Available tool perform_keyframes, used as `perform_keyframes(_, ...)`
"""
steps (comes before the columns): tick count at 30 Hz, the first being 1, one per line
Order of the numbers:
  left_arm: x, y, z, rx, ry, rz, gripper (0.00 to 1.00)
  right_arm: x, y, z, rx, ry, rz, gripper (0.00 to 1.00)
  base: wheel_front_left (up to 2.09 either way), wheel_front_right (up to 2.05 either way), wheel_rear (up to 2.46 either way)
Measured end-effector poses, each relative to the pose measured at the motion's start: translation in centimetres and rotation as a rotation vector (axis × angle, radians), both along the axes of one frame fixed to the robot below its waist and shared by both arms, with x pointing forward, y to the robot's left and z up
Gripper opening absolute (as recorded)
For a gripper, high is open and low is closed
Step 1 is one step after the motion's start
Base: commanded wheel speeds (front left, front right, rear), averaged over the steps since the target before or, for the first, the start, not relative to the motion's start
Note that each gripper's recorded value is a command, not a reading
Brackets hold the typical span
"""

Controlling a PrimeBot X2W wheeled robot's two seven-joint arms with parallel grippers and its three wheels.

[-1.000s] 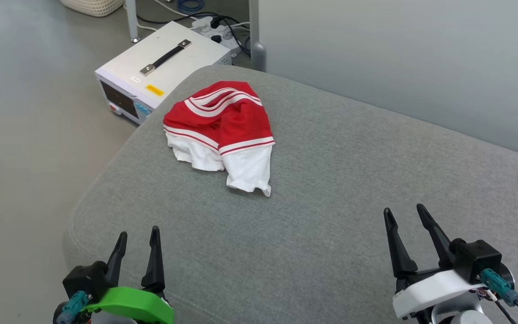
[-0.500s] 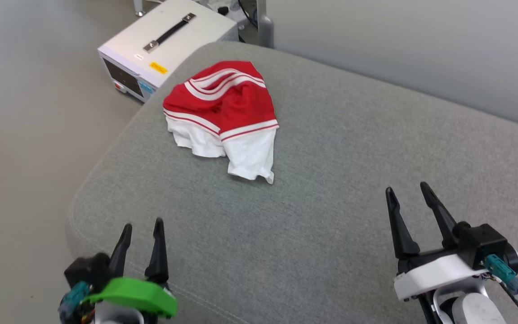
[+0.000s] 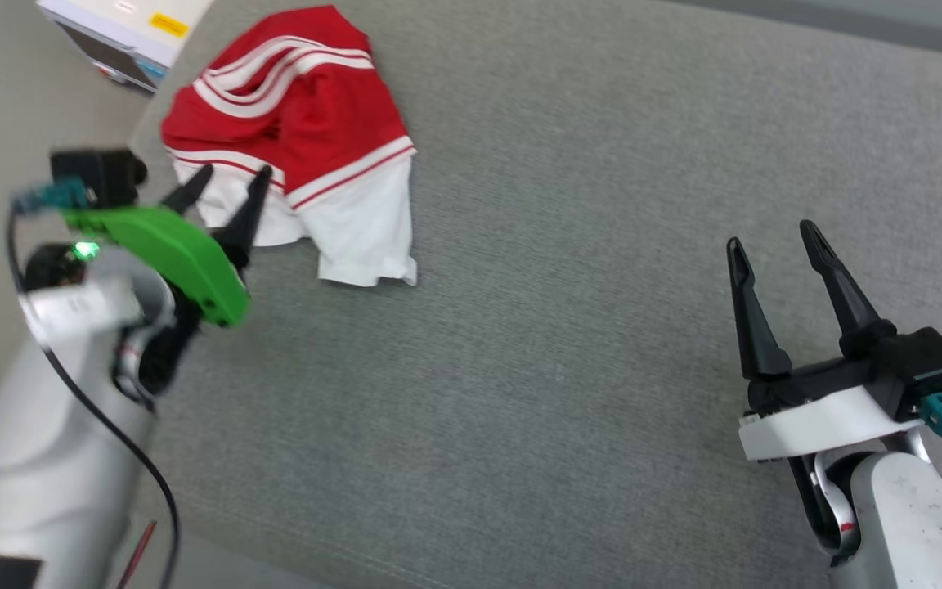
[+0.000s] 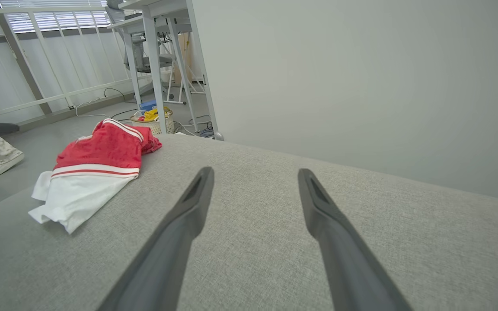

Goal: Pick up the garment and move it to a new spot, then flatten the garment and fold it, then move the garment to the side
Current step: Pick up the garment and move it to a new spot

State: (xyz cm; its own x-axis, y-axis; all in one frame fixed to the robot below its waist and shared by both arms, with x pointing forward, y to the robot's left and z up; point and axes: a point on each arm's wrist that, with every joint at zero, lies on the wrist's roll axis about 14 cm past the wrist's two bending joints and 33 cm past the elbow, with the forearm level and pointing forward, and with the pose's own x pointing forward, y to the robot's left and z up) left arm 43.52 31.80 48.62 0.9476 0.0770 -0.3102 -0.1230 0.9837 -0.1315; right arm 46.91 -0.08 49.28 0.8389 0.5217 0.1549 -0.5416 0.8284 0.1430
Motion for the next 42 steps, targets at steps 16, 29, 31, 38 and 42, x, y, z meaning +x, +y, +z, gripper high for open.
perform_keyframes(16, 6.3, 0.6, -10.0, -0.026, 0.571, -0.093, 1.00, 1.5, -5.9, -5.7, -0.048, 0.118, -0.150, 1.00, 0.00, 0.00, 0.00)
perform_keyframes(29, 8.5, -1.9, -9.2, -0.070, 0.418, -0.130, 0.00, 1.0, -7.3, -5.5, -0.066, 0.125, -0.191, 1.00, 0.00, 0.00, 0.00)
perform_keyframes(31, 8.6, -2.3, -7.6, -0.073, 0.357, -0.143, 0.00, 0.9, -7.3, -4.6, -0.064, 0.110, -0.194, 1.00, 0.00, 0.00, 0.00)
perform_keyframes(38, 8.8, -4.9, -0.3, -0.051, 0.127, -0.230, 0.00, -0.8, -8.2, -1.9, -0.061, 0.068, -0.222, 1.00, 0.00, 0.00, 0.00)
perform_keyframes(42, 8.1, -7.5, 4.3, -0.040, 0.000, -0.310, 0.00, -1.8, -9.0, 0.1, -0.053, 0.032, -0.250, 1.00, 0.00, 0.00, 0.00)
